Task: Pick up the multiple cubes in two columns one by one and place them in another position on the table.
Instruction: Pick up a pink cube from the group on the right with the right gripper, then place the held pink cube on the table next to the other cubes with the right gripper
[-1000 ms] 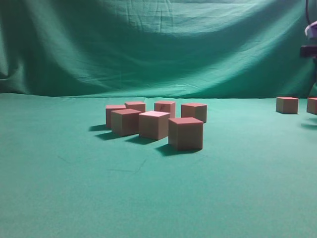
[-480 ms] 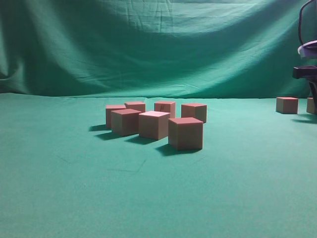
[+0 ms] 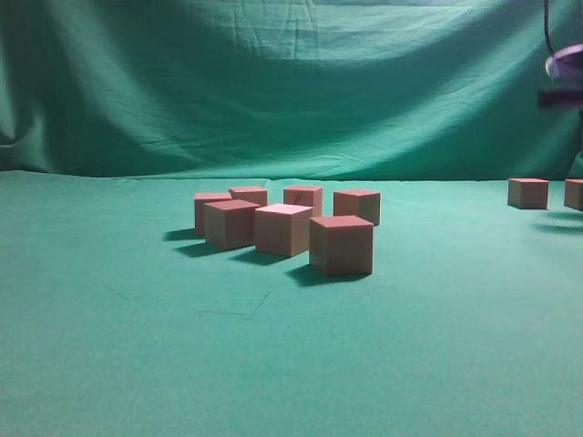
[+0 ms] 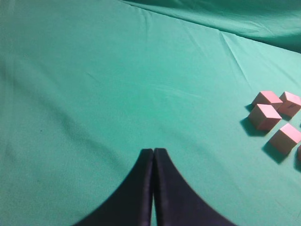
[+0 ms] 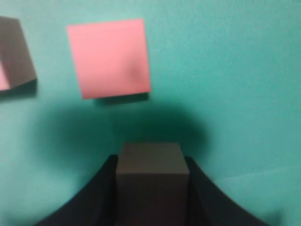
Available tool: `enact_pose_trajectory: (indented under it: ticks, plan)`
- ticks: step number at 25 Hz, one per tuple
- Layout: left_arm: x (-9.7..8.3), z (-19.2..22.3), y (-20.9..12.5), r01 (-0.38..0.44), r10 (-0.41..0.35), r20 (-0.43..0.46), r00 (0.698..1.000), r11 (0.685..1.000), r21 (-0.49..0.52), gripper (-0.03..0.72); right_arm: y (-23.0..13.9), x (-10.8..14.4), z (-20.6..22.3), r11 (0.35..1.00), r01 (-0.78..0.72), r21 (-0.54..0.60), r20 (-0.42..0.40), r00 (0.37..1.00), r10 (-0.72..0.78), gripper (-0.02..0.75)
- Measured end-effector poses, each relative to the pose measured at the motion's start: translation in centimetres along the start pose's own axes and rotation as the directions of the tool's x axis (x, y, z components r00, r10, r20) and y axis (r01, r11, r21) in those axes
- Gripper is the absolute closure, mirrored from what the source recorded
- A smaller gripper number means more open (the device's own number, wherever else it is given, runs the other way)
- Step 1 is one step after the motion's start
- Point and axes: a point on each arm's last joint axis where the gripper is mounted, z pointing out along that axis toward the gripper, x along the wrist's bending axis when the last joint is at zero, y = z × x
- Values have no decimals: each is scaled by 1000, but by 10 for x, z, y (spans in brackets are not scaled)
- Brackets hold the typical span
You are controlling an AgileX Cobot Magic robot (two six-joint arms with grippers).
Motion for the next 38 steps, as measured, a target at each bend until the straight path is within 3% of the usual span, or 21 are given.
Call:
enact_pose_trajectory:
  ticks: [8,12,15,21,28,34,38]
  plan:
    - [0,0,0,0,0,0,1000,1000,0,688,-30,27,-118,970,32,-239,-90,994,-55,465]
    - [0,0,0,0,0,0,1000,1000,0,688,-77,54,-179,927,113,-357,-147,973,-175,465]
    - [0,0,0,0,0,0,1000,1000,0,688,-120,70,-199,906,184,-382,-166,950,-263,465]
    - [0,0,0,0,0,0,1000,1000,0,688,-204,87,-190,883,335,-329,-177,897,-406,465]
    - [0,0,0,0,0,0,1000,1000,0,688,-278,83,-165,855,431,-289,-239,832,-500,465]
    - [0,0,0,0,0,0,1000,1000,0,688,-309,93,-139,809,530,-253,-315,745,-587,465]
    - [0,0,0,0,0,0,1000,1000,0,688,-317,115,-132,740,590,-323,-367,642,-673,465]
